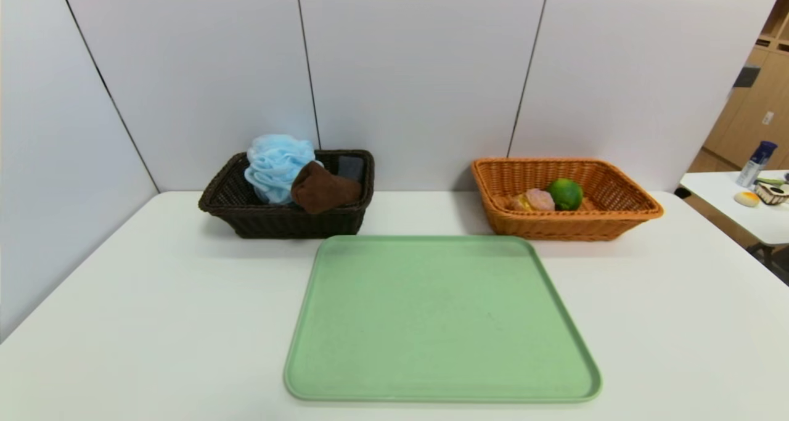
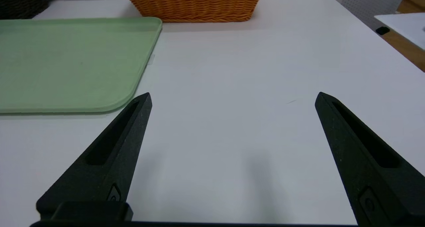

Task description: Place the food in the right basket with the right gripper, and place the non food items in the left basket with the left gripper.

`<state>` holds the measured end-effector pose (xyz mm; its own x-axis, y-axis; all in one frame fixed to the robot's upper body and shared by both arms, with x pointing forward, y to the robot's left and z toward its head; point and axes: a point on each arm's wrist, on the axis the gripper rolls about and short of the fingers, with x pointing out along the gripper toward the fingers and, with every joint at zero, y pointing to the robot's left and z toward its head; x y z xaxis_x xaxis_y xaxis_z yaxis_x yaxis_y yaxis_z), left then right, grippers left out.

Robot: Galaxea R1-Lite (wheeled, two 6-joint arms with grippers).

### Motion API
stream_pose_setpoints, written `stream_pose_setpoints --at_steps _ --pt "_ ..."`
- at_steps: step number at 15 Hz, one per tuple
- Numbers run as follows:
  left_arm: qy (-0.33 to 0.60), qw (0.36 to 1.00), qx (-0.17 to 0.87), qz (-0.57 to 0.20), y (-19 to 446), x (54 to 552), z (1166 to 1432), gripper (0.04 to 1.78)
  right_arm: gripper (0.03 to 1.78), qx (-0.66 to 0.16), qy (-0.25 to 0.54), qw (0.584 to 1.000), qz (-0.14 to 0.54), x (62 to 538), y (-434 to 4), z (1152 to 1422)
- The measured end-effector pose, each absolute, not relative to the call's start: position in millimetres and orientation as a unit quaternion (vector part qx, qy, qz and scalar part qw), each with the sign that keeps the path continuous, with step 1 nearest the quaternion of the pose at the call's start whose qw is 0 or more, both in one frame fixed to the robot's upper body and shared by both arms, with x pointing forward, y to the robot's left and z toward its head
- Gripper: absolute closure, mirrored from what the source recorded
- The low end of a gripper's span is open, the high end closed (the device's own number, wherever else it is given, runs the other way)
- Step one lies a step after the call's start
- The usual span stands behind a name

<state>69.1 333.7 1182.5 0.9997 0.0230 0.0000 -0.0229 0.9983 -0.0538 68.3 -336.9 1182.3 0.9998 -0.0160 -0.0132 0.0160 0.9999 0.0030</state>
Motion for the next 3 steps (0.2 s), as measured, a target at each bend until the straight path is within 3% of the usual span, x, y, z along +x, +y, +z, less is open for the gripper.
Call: stream_pose_setpoints --at_steps 3 --pt "0.000 1.000 -0.027 0.011 333.7 69.1 1182.5 0.13 0.12 0.012 -0.003 1.000 -0.010 68.7 -337.0 1183.5"
